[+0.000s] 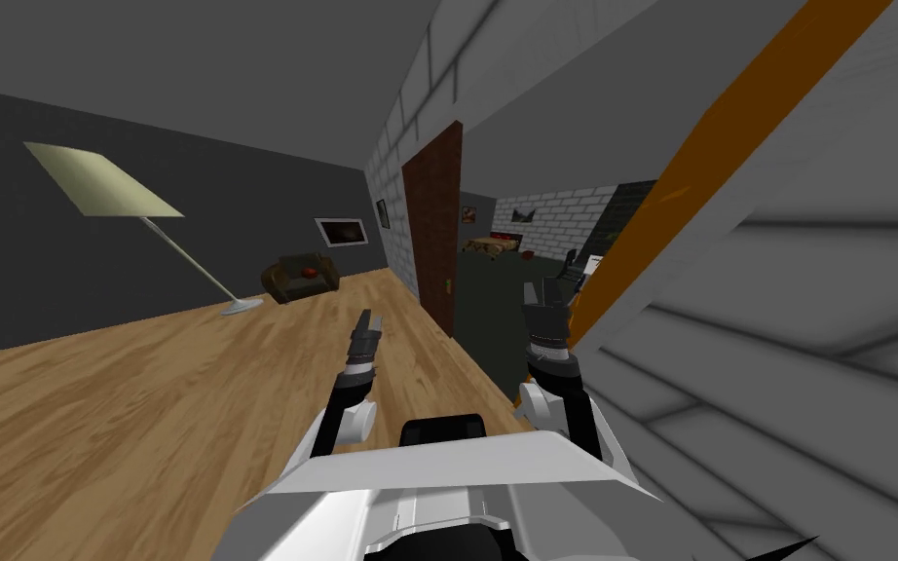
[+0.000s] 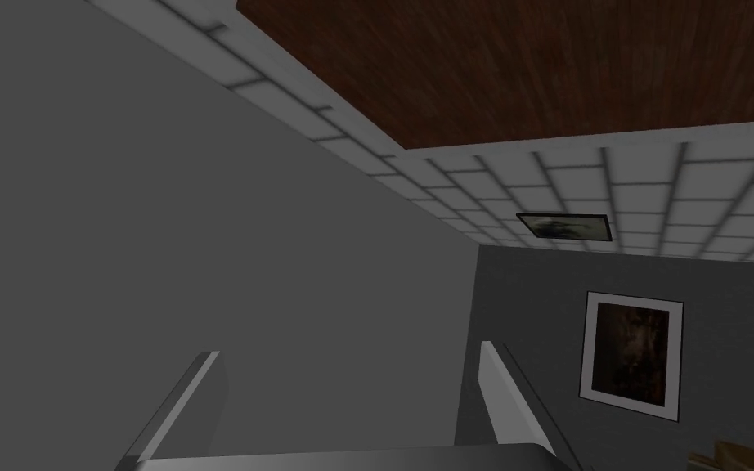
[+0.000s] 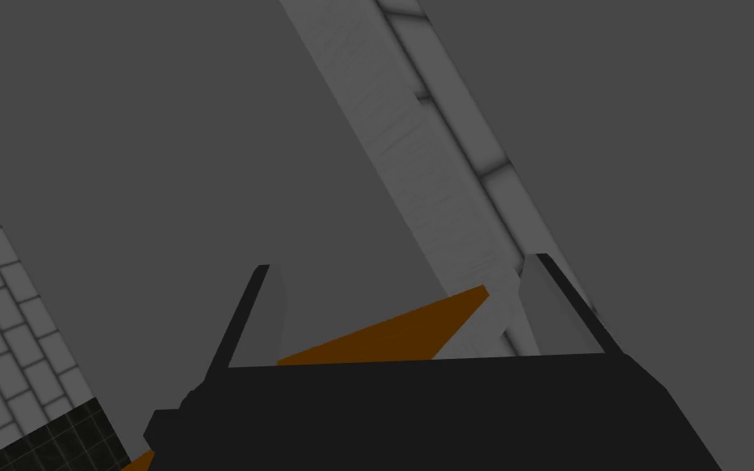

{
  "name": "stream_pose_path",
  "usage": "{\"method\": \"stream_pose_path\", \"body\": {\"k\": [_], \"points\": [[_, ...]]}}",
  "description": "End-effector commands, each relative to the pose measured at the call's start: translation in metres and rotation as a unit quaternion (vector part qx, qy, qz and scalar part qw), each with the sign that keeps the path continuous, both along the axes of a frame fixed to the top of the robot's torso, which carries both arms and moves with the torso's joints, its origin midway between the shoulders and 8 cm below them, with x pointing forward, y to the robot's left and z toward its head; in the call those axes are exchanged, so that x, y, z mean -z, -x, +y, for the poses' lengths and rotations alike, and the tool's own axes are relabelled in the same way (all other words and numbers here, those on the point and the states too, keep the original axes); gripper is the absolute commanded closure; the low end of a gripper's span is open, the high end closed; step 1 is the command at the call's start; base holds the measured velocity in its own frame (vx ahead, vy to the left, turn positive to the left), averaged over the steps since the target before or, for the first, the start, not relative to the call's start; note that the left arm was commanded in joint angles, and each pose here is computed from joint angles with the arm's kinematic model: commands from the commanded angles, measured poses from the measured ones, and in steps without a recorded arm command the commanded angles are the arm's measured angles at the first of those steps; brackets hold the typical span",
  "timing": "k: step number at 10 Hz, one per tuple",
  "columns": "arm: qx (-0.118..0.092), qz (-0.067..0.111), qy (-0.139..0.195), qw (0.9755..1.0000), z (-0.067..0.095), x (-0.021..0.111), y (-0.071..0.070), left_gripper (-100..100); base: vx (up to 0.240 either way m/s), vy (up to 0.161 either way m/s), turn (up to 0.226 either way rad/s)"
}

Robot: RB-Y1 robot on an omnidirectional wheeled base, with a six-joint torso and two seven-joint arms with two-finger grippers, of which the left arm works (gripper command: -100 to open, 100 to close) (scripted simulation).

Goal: Push the door open

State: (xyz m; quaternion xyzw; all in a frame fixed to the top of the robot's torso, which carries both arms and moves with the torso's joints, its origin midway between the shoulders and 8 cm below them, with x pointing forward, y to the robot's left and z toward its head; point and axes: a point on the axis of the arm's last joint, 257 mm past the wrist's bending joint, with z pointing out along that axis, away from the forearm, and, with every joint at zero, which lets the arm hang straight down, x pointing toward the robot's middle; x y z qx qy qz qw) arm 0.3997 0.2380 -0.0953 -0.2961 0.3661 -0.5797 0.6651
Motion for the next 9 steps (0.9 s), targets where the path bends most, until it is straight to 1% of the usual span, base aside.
{"method": "stream_pose_path", "body": {"k": [1, 4, 5, 8, 9], "points": [[0.008, 0.009, 0.005, 0.9999, -0.004, 0.009, -0.005, -100, 0.107, 0.052, -0.063], [0.021, 0.023, 0.013, 0.9994, -0.014, 0.025, -0.013, -100, 0.084, 0.044, -0.087], [0.03, 0.033, 0.018, 0.9989, -0.02, 0.036, -0.018, -100, 0.12, 0.069, -0.178], [0.043, 0.048, 0.026, 0.9976, -0.03, 0.052, -0.025, -100, 0.108, 0.054, -0.099], [0.052, 0.058, 0.03, 0.9965, -0.037, 0.063, -0.03, -100, 0.135, 0.077, -0.185]]}}
